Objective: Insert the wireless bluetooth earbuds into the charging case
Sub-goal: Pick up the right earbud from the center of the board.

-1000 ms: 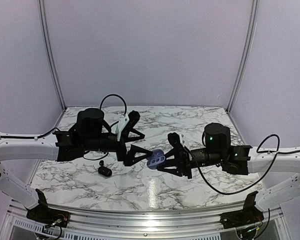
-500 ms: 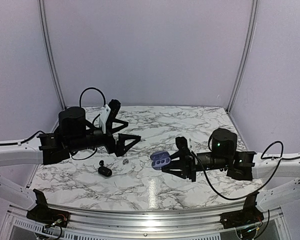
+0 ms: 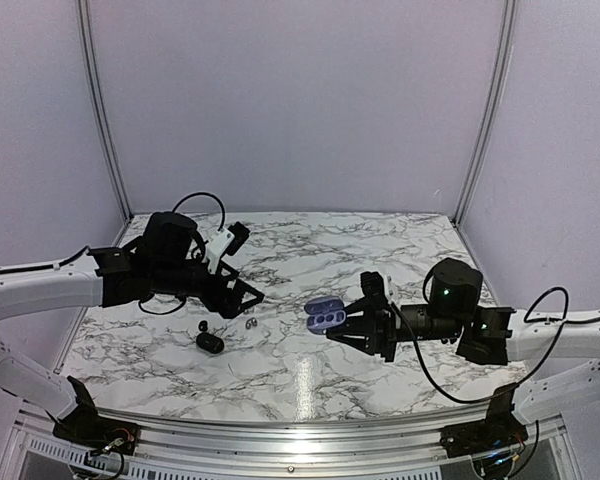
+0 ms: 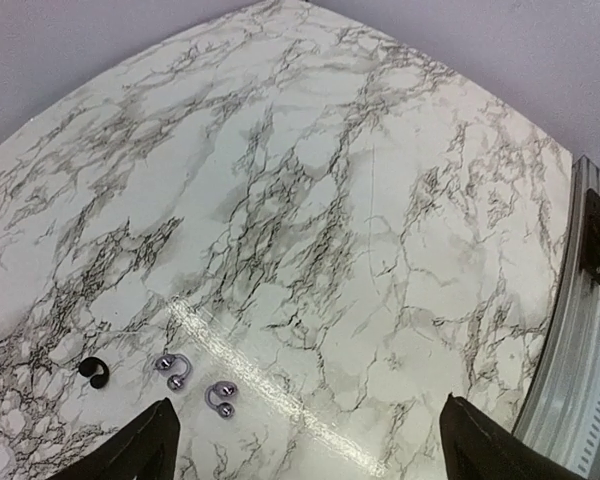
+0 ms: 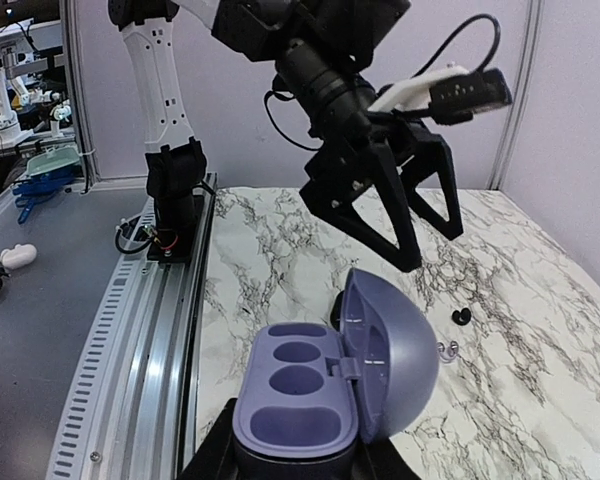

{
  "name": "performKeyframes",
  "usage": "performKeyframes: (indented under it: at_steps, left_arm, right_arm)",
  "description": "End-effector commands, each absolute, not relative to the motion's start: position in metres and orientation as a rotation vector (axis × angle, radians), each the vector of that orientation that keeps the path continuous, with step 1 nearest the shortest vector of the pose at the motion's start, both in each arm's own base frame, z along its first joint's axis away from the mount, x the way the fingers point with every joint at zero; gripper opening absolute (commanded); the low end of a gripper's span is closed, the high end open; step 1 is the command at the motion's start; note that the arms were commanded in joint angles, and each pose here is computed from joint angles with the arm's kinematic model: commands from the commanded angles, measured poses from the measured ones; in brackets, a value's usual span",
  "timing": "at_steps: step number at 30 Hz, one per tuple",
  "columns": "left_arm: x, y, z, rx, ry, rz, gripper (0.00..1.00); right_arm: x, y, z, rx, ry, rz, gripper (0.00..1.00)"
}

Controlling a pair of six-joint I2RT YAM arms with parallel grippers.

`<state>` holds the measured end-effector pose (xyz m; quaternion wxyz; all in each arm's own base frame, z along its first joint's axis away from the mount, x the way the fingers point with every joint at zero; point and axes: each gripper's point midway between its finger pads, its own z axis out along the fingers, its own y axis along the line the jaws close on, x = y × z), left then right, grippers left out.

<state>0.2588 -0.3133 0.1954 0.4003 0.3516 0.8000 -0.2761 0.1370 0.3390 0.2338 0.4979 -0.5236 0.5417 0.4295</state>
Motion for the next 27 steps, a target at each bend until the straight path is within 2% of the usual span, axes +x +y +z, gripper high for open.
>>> performKeyframes:
  at_steps: [1,5,13,20,27]
  left_arm:
    - [0.264,-0.306,0.154,1.019,2.219,-0.577,0.92]
    - [0.279,-0.305,0.128,0.989,2.323,-0.595,0.77]
    - [0.308,-0.283,0.086,0.858,2.483,-0.621,0.53]
    - [0.310,-0.287,0.056,0.887,2.534,-0.638,0.41]
    - [0.314,-0.291,0.042,0.892,2.553,-0.640,0.38]
  right_arm:
    - [0.138,0.331,0.247,-1.238,1.240,1.043,0.00]
    - [0.134,0.325,0.249,-1.233,1.200,1.049,0.00]
    - [0.125,0.325,0.245,-1.271,1.179,1.077,0.00]
    - [0.126,0.326,0.243,-1.270,1.188,1.088,0.00]
    - [0.127,0.326,0.241,-1.268,1.204,1.091,0.00]
